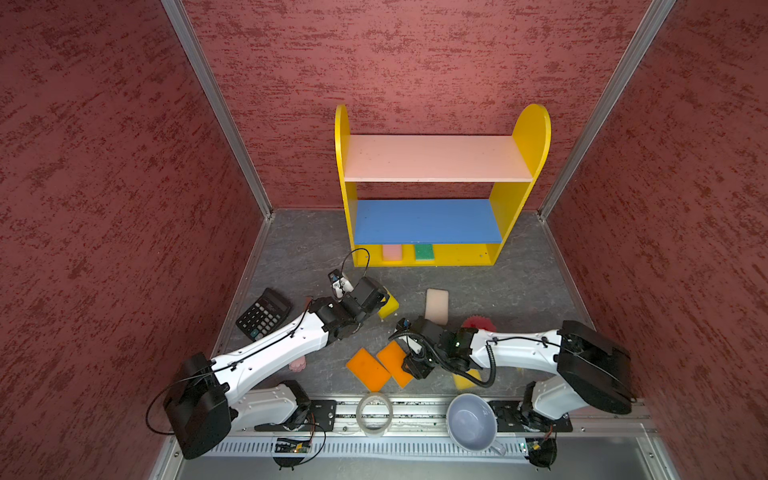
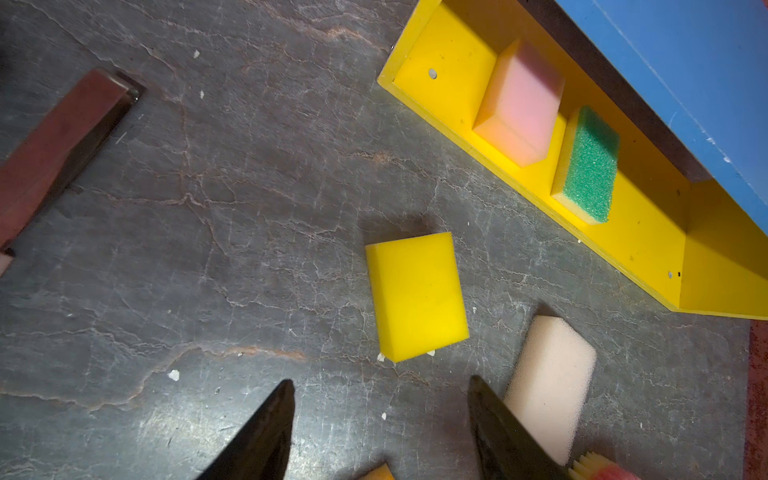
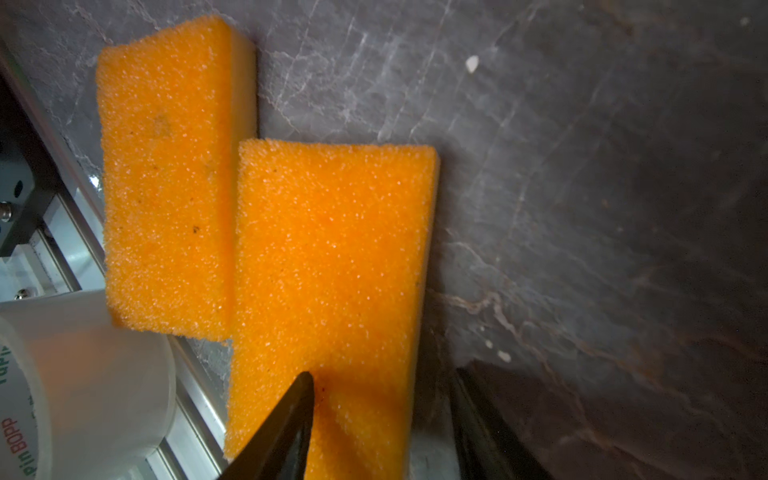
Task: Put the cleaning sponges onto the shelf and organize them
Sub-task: 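Lower the right gripper onto the larger orange sponge and close on it, then carry the orange sponge with the right gripper toward the shelf bottom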
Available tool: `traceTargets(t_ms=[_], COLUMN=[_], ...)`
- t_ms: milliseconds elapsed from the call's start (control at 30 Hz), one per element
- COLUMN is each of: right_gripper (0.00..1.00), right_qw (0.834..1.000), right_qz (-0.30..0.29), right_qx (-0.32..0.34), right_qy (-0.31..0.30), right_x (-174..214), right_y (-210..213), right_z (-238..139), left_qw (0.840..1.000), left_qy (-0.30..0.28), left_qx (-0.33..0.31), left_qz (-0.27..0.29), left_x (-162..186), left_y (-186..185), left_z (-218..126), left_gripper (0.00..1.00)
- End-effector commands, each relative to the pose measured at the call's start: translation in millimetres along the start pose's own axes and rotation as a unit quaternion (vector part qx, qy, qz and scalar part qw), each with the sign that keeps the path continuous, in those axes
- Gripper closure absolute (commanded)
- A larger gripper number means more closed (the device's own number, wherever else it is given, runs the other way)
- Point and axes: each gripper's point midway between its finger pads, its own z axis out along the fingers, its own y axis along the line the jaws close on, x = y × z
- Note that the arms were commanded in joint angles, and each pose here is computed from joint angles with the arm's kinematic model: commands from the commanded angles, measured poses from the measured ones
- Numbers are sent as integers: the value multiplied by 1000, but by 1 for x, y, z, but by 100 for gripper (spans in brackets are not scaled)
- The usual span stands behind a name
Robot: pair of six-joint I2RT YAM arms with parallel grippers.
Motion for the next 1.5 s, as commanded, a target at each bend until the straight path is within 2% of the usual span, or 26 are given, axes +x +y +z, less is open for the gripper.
traceTargets(t_ms=[0,267,667,1000,1467], right_gripper=[56,82,99,100,100], right_qw=[999,999,996,990,980], right_qz=[12,16,37,56,93], right_qx=[45,35,24,2,19], right_qy=[-1,-21,-82,-132,-175], right_x=[2,-1,-27,-48,-62], right_y=[-18,-18,-32,-38,-70], right_z=[8,2,-32,-62,-95], left_qw=[1000,1000,1000,1000,1000], left_qy=[-4,-11,-18,-13,-12], left_qx=[0,-8,-13,-16,-16], left_qz=[-3,1,-4,1,-2], left_x=[-4,-15,-20,-19,-21], left_y=[0,2,7,4,4], left_z=[1,-5,-9,-6,-4], left_gripper=[34,34,34,34,34])
